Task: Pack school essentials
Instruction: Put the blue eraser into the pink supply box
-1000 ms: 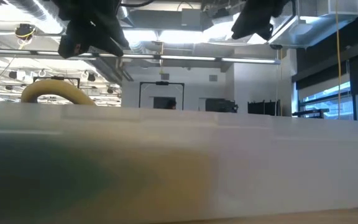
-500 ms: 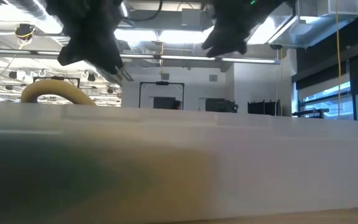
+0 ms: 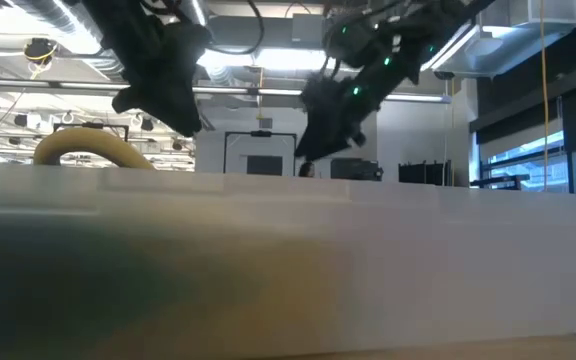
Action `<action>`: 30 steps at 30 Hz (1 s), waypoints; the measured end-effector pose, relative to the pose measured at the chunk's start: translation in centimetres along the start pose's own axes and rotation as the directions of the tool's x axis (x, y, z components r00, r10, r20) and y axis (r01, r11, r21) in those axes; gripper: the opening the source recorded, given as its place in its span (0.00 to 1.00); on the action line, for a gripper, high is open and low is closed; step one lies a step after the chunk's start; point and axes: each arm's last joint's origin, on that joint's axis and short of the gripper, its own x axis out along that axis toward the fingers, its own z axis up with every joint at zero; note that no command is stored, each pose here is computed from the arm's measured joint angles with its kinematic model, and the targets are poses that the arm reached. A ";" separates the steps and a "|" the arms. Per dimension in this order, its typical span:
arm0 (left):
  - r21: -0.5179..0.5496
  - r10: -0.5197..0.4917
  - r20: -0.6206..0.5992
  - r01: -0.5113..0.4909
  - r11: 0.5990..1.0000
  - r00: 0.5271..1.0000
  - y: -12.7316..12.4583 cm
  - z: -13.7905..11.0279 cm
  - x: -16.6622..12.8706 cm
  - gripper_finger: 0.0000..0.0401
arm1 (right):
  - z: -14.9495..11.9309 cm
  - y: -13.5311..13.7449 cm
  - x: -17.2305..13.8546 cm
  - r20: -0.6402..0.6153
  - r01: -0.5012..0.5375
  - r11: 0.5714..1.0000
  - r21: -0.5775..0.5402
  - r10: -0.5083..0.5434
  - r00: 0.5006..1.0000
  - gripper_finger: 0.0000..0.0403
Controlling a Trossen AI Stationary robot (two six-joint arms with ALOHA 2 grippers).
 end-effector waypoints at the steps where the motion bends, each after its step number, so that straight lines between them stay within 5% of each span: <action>1: -0.005 0.010 -0.002 -0.010 1.000 1.000 0.2 0.1 0.1 0.21 | -0.2 -0.3 0.5 -0.003 0.008 1.000 0.020 -0.007 1.000 0.51; 9: -0.070 0.069 0.008 -0.068 0.995 0.998 1.8 1.4 0.7 0.21 | -1.1 -2.3 4.0 0.015 0.034 0.999 -0.040 -0.033 0.999 0.51; 17: -0.152 0.110 0.009 -0.107 0.983 0.994 3.6 2.8 1.5 0.21 | -1.0 -4.4 4.2 0.015 -0.019 1.000 -0.006 0.019 1.000 0.51; 26: -0.222 0.152 0.031 -0.142 0.965 0.988 5.1 4.0 1.8 0.21 | -0.9 -6.9 4.2 0.010 0.027 0.962 0.271 -0.030 0.999 0.51; 30: -0.234 0.162 0.032 -0.150 0.961 0.986 5.4 4.2 1.9 0.21 | -0.9 -6.9 4.2 0.010 0.026 0.955 0.295 -0.030 0.999 0.51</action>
